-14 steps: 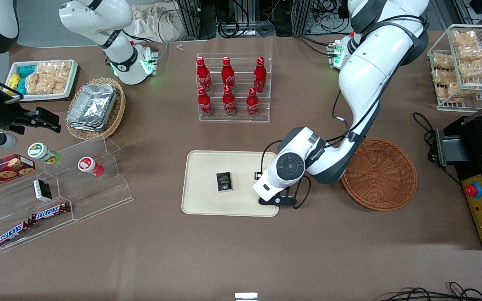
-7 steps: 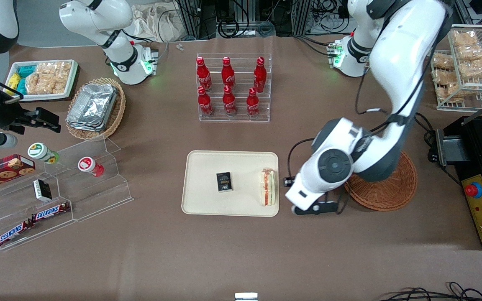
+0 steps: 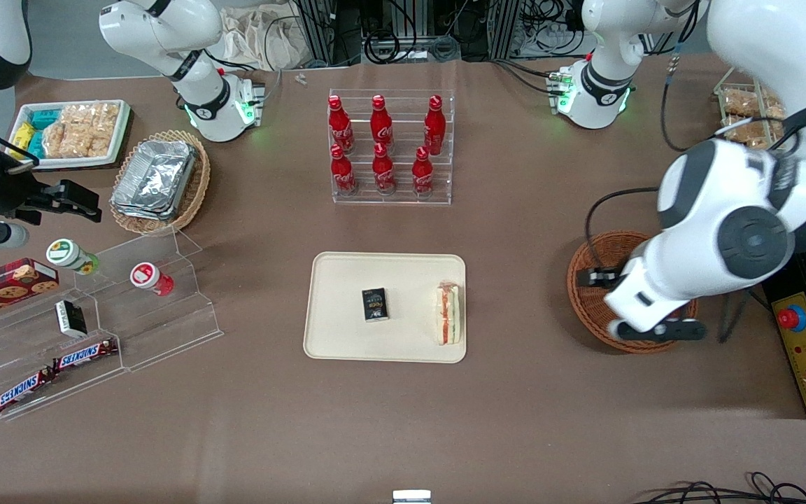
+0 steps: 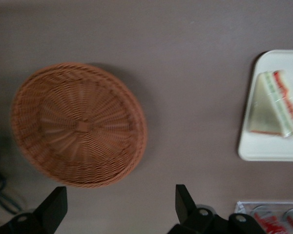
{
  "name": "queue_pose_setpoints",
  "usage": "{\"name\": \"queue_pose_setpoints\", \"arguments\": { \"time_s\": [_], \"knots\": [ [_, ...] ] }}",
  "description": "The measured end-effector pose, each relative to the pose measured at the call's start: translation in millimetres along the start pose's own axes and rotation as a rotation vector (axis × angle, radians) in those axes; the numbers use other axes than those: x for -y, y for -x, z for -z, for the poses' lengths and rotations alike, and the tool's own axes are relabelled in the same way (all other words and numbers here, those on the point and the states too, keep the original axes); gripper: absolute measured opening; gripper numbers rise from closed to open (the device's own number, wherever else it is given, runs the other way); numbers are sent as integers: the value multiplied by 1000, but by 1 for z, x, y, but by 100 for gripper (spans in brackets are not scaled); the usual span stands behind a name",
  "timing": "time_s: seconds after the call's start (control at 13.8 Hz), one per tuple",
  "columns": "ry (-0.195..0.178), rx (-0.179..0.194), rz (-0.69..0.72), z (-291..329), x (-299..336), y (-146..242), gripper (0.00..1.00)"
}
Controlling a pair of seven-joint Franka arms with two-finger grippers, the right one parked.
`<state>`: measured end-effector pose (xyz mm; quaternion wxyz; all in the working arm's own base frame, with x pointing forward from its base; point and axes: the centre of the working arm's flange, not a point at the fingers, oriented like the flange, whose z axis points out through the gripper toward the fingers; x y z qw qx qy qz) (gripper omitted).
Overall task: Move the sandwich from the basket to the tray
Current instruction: 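Open the left gripper, release the sandwich, and withdraw toward the basket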
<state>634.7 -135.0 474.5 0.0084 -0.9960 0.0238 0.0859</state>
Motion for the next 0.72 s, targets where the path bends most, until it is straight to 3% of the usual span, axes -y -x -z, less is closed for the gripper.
{"name": "queue_pose_setpoints", "arguments": {
  "time_s": [0.36, 0.72],
  "knots": [
    [-41, -64, -6, 10, 62, 48, 100],
    [-81, -107, -10, 23, 67, 48, 100]
  ]
}}
